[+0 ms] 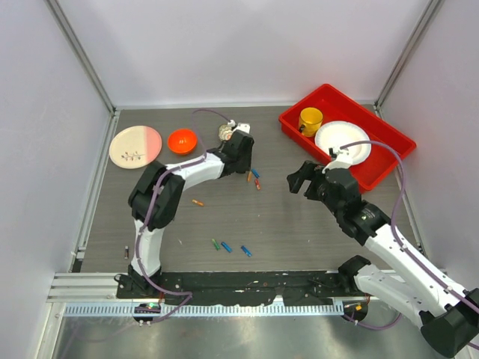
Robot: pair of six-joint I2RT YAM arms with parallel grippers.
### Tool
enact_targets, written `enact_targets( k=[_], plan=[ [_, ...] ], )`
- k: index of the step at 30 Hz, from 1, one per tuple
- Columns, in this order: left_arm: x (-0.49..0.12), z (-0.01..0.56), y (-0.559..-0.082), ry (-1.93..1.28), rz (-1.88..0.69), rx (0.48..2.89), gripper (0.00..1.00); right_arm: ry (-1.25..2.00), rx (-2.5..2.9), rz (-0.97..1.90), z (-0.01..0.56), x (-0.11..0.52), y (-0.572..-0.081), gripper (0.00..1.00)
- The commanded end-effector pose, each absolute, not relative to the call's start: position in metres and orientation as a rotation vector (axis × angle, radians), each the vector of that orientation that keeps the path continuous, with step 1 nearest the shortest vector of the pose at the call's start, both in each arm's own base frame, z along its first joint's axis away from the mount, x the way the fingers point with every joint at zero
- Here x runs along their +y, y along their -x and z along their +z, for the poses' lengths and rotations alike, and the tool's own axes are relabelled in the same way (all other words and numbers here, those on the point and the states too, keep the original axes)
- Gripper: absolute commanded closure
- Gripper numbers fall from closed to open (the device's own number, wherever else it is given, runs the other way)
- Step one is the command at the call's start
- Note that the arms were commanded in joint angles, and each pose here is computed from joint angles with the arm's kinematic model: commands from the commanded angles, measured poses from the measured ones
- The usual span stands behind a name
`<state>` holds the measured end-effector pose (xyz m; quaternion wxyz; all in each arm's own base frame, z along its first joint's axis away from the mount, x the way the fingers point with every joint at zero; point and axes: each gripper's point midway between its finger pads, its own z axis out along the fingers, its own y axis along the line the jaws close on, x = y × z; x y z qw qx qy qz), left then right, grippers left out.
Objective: Load the batteries into the remote control
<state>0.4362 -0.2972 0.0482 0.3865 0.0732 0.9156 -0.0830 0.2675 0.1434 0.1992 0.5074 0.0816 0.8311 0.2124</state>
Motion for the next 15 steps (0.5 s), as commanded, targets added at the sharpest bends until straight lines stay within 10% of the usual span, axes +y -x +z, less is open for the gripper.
enact_targets(
  k=[1,15],
  plan=[
    [-0.319,0.140,-0.431,-0.168,-0.394,2.117,1.00,-0.215,1.904,0.535,0.241,0.141,-0.272,0.08],
    [-0.300,0.258,-0.272,-0.163,-1.215,1.630,1.00,-0.008,1.767,1.054,0.285,0.210,-0.242,0.02]
  ],
)
